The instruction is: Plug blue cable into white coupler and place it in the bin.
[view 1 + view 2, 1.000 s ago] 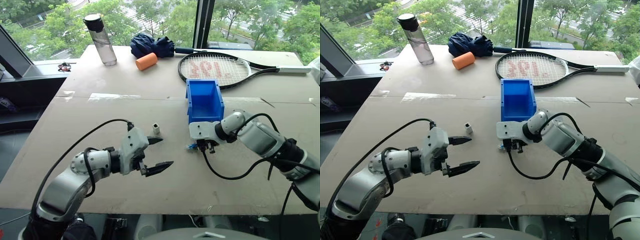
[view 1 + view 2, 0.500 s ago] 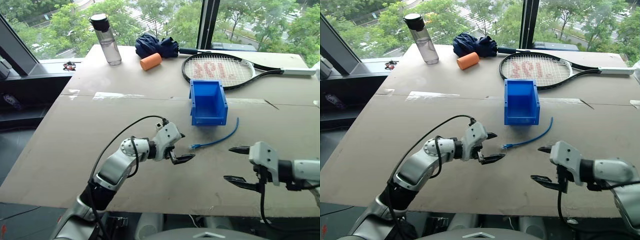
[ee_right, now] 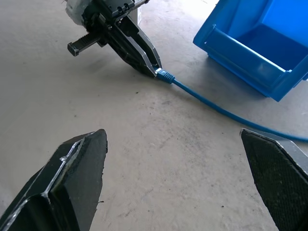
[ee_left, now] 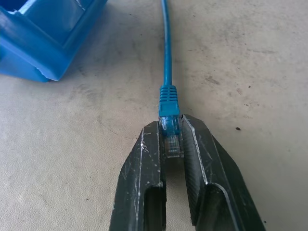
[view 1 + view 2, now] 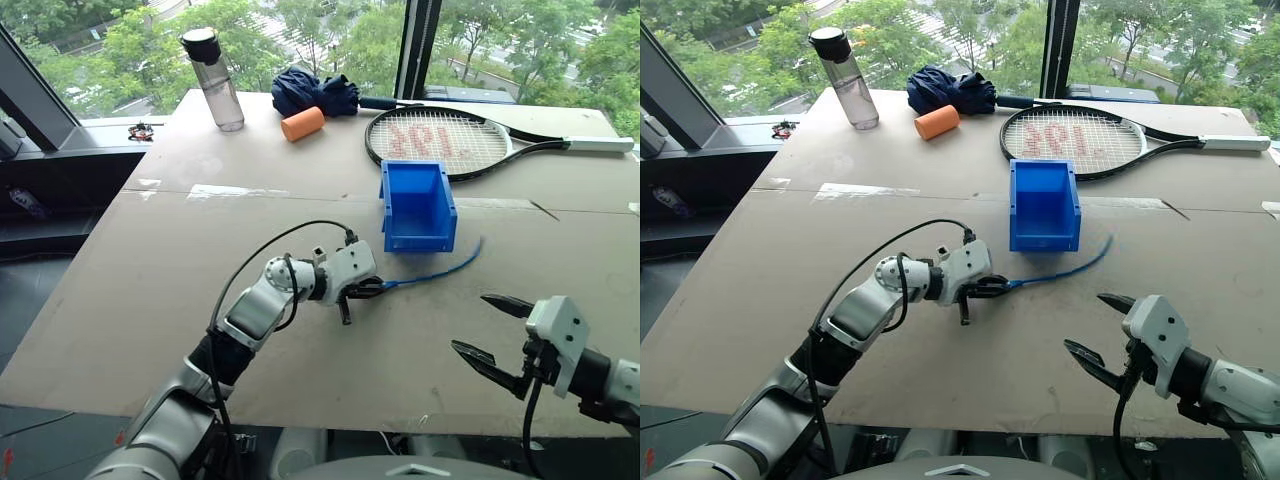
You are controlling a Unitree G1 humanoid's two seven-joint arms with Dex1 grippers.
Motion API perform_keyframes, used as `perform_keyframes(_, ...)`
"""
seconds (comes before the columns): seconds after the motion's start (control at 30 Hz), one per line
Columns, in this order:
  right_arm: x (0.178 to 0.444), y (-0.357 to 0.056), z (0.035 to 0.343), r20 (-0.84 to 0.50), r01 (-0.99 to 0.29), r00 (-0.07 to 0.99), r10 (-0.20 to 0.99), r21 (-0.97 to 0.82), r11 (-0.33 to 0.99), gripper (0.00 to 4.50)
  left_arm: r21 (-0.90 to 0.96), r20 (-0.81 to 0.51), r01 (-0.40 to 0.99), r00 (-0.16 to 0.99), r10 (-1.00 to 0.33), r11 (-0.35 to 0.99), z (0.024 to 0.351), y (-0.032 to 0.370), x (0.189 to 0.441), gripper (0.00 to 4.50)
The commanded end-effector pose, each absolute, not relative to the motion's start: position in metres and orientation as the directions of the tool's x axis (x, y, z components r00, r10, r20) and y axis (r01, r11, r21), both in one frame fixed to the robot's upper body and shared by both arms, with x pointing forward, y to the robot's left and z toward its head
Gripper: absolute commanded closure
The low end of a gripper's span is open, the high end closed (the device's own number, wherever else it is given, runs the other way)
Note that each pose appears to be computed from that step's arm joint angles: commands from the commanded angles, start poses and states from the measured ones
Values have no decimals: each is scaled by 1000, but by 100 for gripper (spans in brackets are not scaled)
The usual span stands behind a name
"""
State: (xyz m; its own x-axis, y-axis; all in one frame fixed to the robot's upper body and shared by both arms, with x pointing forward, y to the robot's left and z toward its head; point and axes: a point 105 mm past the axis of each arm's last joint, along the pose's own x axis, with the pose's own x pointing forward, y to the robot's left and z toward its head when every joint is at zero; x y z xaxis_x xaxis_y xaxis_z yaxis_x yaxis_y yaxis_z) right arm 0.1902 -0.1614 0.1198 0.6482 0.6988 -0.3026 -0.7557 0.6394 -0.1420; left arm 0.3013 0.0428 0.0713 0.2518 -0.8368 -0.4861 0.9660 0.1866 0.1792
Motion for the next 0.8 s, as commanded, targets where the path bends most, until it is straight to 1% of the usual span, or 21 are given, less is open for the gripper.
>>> perform_keyframes(0.03,190,-147,128,-224,-763,638,737,-52,645,0,58,-456,991,137,-879,124,70,42,280,445)
perform_keyframes(0.13,187,-137,129,-175,-764,615,769,109,636,0,-90,-307,988,91,-948,124,99,44,272,445)
perform_keyframes(0.17,182,-131,128,-174,-777,578,797,182,603,0,-171,-207,978,83,-975,120,120,44,271,445)
perform_keyframes(0.2,178,-127,128,-173,-784,550,817,232,576,0,-225,-140,969,73,-987,104,134,44,269,445)
perform_keyframes(0.23,175,-124,128,-175,-784,532,828,267,560,0,-274,-86,958,64,-994,85,146,45,266,445)
perform_keyframes(0.3,176,-117,134,-126,-780,512,850,347,521,0,-367,8,930,20,-1000,15,167,48,258,445)
perform_keyframes(0.33,179,-114,140,-93,-777,509,856,379,503,0,-395,39,919,-2,-999,-17,174,48,253,445)
perform_keyframes(0.37,184,-109,150,-32,-777,507,861,416,473,0,-423,68,905,-23,-997,-50,181,49,248,445)
perform_keyframes(0.47,195,-98,173,92,-784,497,863,474,402,0,-456,98,886,-43,-994,-84,190,50,241,445)
perform_keyframes(0.53,199,-91,182,142,-781,495,857,505,368,0,-462,104,883,-46,-994,-89,192,50,238,445)
perform_keyframes(0.6,201,-85,191,181,-779,483,856,536,326,55,-467,116,879,-52,-992,-100,197,50,236,450)
perform_keyframes(0.67,201,-81,196,190,-786,475,859,531,318,125,-468,116,877,-56,-992,-105,199,50,235,450)
perform_keyframes(0.8,205,-77,202,198,-783,474,858,540,308,125,-471,115,875,-71,-991,-117,202,50,231,450)
